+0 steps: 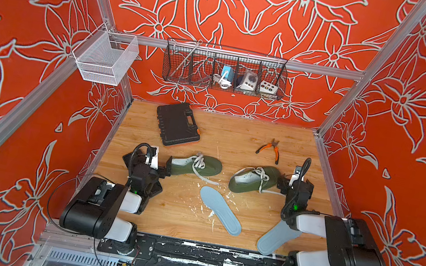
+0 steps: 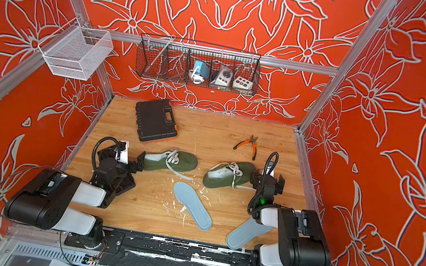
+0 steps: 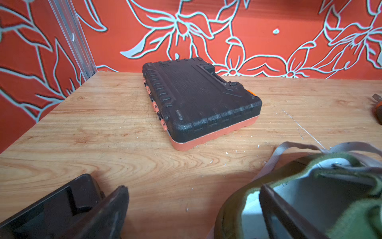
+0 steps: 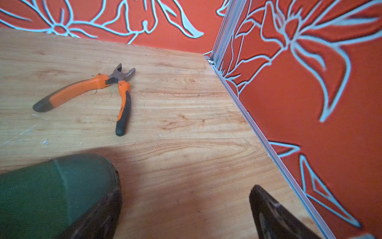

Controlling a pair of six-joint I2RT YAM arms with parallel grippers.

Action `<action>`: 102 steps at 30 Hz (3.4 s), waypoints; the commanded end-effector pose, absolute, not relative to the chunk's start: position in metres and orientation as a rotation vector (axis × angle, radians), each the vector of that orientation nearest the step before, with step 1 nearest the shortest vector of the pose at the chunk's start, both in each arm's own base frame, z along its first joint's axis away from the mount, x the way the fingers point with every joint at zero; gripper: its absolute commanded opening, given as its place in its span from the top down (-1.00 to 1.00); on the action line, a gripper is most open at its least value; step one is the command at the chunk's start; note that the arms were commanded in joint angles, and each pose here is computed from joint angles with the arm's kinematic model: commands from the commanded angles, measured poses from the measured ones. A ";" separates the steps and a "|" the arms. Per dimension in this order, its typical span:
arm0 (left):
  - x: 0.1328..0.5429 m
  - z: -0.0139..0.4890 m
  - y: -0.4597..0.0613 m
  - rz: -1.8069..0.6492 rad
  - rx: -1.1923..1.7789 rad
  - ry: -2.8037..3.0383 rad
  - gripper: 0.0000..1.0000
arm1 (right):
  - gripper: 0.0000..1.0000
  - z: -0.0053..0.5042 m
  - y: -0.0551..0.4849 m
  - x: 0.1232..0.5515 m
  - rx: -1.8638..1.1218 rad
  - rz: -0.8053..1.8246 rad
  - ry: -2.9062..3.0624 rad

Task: Insert the insole into the shoe
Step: Adjust the shoe at the center of the board.

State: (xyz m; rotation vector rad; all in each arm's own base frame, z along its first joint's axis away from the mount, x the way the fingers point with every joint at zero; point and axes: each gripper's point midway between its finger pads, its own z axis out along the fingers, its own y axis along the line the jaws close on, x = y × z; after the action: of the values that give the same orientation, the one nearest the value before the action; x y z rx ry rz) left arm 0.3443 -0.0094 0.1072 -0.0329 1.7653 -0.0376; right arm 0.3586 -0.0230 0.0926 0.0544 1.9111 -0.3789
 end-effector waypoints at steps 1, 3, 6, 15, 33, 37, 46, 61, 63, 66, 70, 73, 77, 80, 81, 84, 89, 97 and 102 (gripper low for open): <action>0.347 0.115 -0.010 -0.035 -0.015 1.740 -0.95 | -0.96 0.102 -0.022 0.365 0.063 -0.365 1.887; 0.347 0.116 -0.010 -0.035 -0.015 1.738 -0.95 | -0.96 0.101 -0.022 0.364 0.063 -0.365 1.889; 0.347 0.116 -0.010 -0.034 -0.016 1.739 -0.95 | -0.96 0.101 -0.022 0.365 0.062 -0.365 1.889; 0.347 0.115 -0.009 -0.034 -0.017 1.740 -0.95 | -0.96 0.102 -0.022 0.365 0.062 -0.365 1.888; 0.363 0.171 0.010 0.046 -0.199 1.719 -0.95 | -0.96 0.108 -0.024 0.361 0.073 -0.369 1.865; 0.364 0.189 0.007 0.009 -0.224 1.723 -0.95 | -0.96 0.124 -0.021 0.362 0.051 -0.366 1.900; 0.366 0.198 -0.028 -0.147 -0.187 1.776 -0.95 | -0.96 0.176 -0.046 0.337 0.335 -0.425 2.032; 0.349 0.198 -0.154 -0.445 0.108 1.819 -0.95 | -0.89 0.153 0.051 0.255 0.594 0.029 2.457; 0.346 0.198 -0.170 -0.485 0.169 1.821 -0.95 | -0.88 0.146 0.063 0.248 0.669 0.101 2.489; 0.342 0.198 -0.192 -0.539 0.256 1.826 -0.95 | -0.86 0.146 0.077 0.244 0.744 0.173 2.483; 0.336 0.197 -0.203 -0.588 0.284 1.813 -0.95 | -0.83 0.148 0.095 0.246 0.815 0.243 2.485; 0.336 0.193 -0.206 -0.590 0.296 1.821 -0.95 | -0.83 0.148 0.108 0.247 0.881 0.280 2.484; 0.336 0.190 -0.207 -0.569 0.315 1.829 -0.95 | -0.79 0.150 0.122 0.257 0.955 0.331 2.437; 0.336 0.190 -0.207 -0.554 0.324 1.831 -0.95 | -0.78 0.148 0.132 0.264 1.000 0.347 2.442; 0.336 0.189 -0.206 -0.548 0.325 1.834 -0.95 | -0.78 0.147 0.135 0.266 1.019 0.356 2.445; 0.337 0.187 -0.205 -0.532 0.332 1.839 -0.95 | -0.78 0.142 0.147 0.273 1.067 0.366 2.453; 0.337 0.184 -0.204 -0.518 0.342 1.845 -0.95 | -0.74 0.131 0.156 0.279 1.153 0.373 2.456; 0.338 0.182 -0.203 -0.497 0.348 1.854 -0.95 | -0.66 0.108 0.168 0.284 1.217 0.361 2.499; 0.338 0.180 -0.201 -0.479 0.352 1.858 -0.95 | -0.57 0.094 0.171 0.287 1.220 0.319 2.521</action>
State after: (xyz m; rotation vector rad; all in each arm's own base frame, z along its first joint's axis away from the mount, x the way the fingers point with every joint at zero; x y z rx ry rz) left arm 0.3354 -0.1993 0.1750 0.3373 1.8702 -0.5002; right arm 0.2815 0.1643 0.0923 1.1889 2.5380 0.3062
